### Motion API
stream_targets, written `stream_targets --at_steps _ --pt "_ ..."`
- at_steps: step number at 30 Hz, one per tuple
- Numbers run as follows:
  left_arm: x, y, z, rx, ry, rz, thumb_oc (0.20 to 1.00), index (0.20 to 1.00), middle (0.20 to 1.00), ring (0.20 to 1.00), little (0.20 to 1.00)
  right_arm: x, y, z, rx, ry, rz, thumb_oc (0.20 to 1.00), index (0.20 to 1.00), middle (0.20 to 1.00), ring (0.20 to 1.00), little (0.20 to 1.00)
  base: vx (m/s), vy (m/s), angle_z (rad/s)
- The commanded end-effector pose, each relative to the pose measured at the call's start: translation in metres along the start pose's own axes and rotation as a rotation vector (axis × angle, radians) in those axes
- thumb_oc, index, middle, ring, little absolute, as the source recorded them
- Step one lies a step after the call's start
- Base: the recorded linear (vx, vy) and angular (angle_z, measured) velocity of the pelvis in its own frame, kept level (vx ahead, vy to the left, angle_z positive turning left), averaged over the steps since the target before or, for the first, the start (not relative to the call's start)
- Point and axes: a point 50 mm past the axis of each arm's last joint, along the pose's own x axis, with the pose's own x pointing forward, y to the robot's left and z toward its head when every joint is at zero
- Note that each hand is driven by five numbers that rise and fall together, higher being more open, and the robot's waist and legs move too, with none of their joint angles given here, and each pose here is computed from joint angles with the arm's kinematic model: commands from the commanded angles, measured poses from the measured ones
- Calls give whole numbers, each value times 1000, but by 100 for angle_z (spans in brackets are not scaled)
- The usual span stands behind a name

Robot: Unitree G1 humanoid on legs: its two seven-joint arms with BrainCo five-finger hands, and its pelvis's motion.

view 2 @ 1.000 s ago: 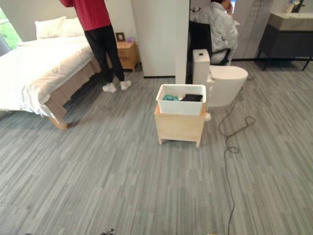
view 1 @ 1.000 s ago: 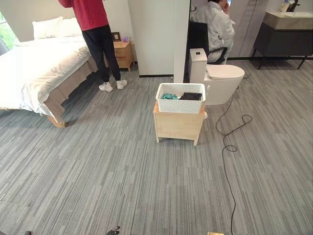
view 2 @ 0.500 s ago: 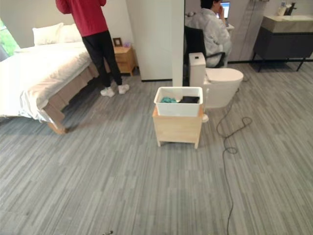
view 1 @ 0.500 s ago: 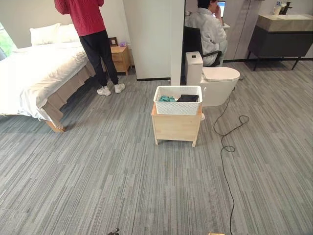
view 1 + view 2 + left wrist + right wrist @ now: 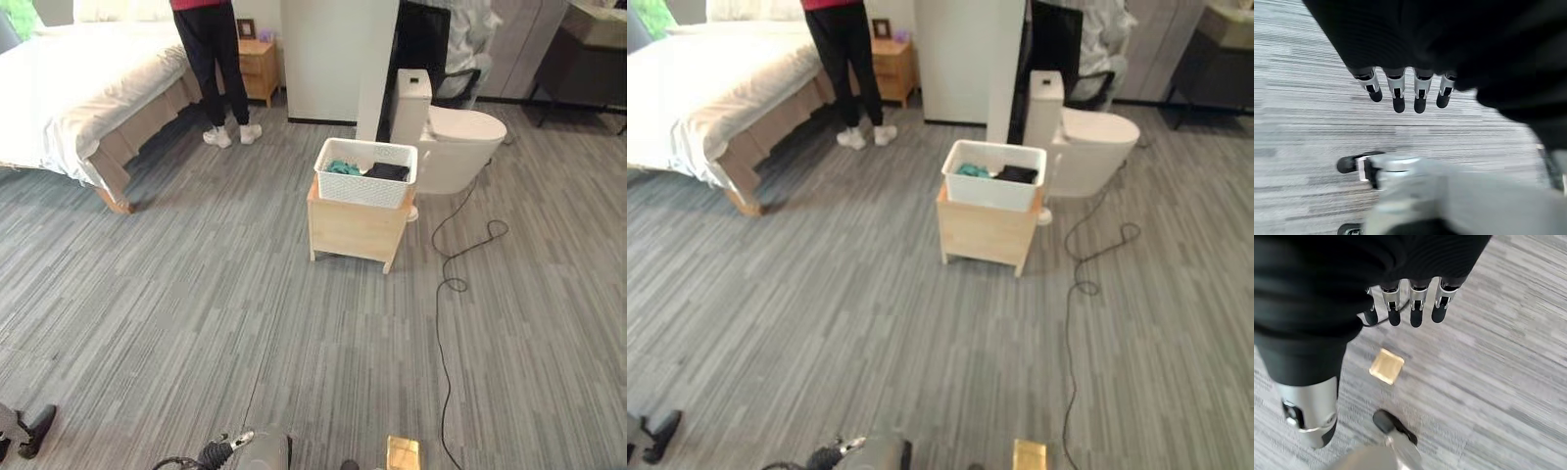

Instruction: Grab the laundry basket,head to the washer,open it,put in the laundry and shut it.

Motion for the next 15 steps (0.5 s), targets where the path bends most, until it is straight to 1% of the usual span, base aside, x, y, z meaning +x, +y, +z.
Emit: stream_targets --at_steps 1,2,5,6,8,11,13,15 --pt "1 3 8 -46 -44 36 1000 1000 1000 1000 1000 0 -18 0 18 -10 -58 1000 1000 1000 1000 1000 323 71 8" --pt "0 7 8 -74 -43 57 1000 1000 1000 1000 1000 0 -20 9 22 -42 -67 1000 1000 1000 1000 1000 364 79 1" --pt "-1 12 -2 -88 -10 80 1000 1000 1000 1000 1000 0 -15 12 7 -46 -55 1000 1000 1000 1000 1000 437 121 -15" --pt "-2 14 -8 -87 9 86 1000 1000 1000 1000 1000 0 -11 7 -2 -32 -38 1000 1000 1000 1000 1000 658 217 -24" --pt "-3 16 -8 -80 13 89 1000 1000 1000 1000 1000 0 -9 5 -4 -26 -33 1000 1000 1000 1000 1000 404 158 -49" --pt "-3 23 -6 -58 10 99 1000 1000 1000 1000 1000 0 -7 -2 19 -1 -20 1000 1000 1000 1000 1000 443 251 -23" --pt "-1 25 7 -19 -43 81 1000 1000 1000 1000 1000 0 -13 -5 32 23 -30 1000 1000 1000 1000 1000 426 352 8" --pt "-1 27 15 -7 -78 85 1000 1000 1000 1000 1000 0 -20 -1 50 4 -53 1000 1000 1000 1000 1000 329 242 2"
